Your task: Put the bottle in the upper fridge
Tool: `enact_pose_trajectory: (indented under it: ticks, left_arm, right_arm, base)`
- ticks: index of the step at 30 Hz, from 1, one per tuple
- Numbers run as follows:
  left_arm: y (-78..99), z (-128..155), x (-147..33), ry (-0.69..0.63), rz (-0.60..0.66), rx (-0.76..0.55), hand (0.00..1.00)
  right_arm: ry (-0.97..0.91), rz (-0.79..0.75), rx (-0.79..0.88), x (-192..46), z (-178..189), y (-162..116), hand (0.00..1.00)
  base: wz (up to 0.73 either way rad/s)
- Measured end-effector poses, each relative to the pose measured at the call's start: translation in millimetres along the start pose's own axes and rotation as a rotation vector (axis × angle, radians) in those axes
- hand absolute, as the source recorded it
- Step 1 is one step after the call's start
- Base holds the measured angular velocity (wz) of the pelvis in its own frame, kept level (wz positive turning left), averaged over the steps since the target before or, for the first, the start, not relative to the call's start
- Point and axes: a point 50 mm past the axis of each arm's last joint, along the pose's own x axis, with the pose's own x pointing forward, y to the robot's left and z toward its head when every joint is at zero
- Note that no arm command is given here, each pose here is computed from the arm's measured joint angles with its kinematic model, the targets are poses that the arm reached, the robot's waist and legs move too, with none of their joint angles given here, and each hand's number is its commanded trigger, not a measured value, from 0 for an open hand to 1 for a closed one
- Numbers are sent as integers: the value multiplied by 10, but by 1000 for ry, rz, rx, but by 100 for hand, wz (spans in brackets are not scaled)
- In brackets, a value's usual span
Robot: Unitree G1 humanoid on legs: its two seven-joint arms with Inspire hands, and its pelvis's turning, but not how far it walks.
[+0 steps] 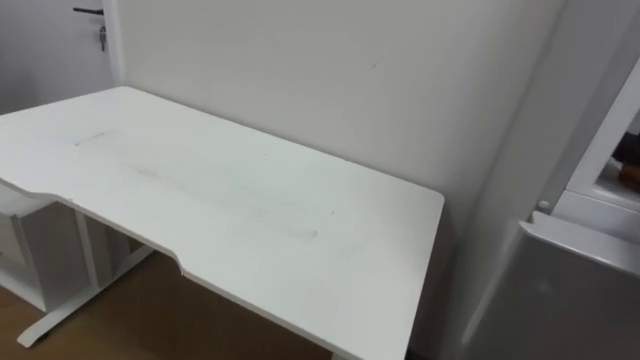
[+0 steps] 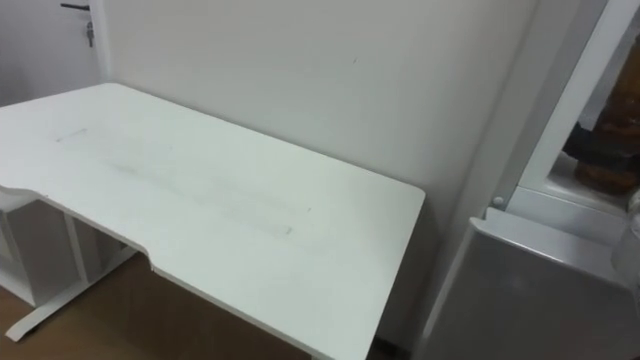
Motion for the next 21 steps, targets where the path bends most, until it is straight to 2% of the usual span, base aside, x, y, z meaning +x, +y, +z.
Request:
enact_pose_trajectory:
  ticks: [21]
  left_arm:
    - [-22, -13, -6, 5, -17, 14, 0]
  right_arm:
    - [8, 104, 5, -9, -46, 70, 0]
  base:
    - [-1]
